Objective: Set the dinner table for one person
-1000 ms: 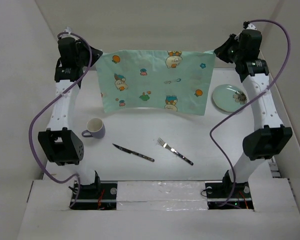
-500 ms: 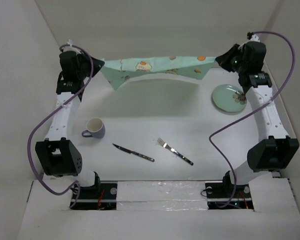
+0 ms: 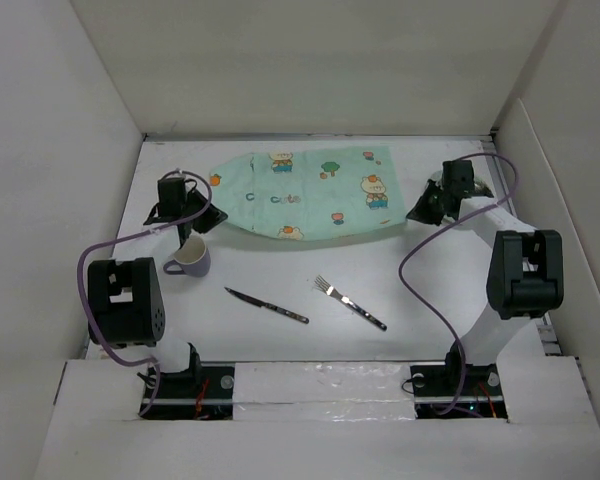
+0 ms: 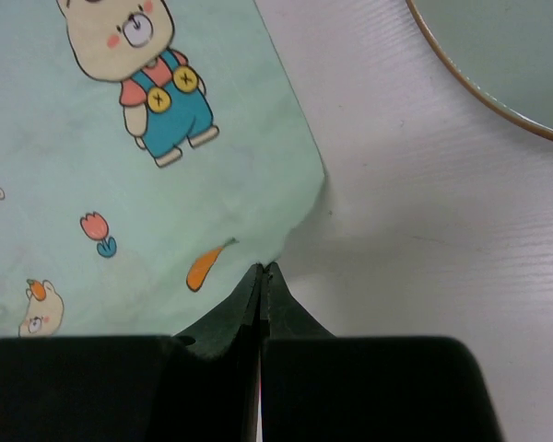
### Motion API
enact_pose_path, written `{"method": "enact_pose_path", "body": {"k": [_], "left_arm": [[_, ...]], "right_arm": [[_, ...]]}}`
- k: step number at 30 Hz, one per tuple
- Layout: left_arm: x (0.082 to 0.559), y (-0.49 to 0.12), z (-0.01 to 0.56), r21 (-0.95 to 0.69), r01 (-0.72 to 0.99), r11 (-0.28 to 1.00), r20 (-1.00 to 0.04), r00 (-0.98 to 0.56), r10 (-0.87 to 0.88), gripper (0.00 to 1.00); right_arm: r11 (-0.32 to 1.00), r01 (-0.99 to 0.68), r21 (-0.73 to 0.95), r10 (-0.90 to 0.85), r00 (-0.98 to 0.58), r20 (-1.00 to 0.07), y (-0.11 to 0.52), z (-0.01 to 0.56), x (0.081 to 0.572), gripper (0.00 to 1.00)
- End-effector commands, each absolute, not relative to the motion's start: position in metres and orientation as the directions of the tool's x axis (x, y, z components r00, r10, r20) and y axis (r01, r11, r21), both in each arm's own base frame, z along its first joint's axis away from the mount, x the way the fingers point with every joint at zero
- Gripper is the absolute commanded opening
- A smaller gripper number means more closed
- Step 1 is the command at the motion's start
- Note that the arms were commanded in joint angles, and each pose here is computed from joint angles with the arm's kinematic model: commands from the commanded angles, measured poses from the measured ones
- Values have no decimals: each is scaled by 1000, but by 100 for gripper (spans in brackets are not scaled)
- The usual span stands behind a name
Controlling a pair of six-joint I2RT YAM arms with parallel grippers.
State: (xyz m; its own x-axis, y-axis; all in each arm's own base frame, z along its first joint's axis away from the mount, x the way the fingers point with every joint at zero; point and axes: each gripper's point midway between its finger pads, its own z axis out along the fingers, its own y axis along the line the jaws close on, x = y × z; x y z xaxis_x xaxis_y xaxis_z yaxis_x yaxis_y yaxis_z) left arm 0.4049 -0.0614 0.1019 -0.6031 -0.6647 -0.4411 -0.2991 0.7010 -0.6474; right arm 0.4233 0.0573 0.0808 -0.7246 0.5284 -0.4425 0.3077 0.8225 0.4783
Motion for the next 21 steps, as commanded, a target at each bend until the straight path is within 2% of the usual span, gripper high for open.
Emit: {"method": "enact_pose_path", "body": {"k": [1,7,11,15,21], "left_arm": [[400,-63,90,-628,-261,733,-468,-626,-624,0],[385,-61,60,-580,-299,758,-425,-683,-594,0],[394,-64,83,-608,-259,750,-452,-663,-596,0],[428,-62,165,-652,-159,742,-560,-559,-612,0],[449,-70,304,-715,45,697,-656,-388,-647,0]], "right_arm": [[828,266,493,524,-679,-514,53,104,429,0],[836,295,463,511,-725,-462,53,76,400,0],[825,265,499,518,-708,-480,56,93,397,0],[822,212,528,528,-630,-570,53,154,416,0],[829,36,558,519,-420,-745,65,297,433,0]]}}
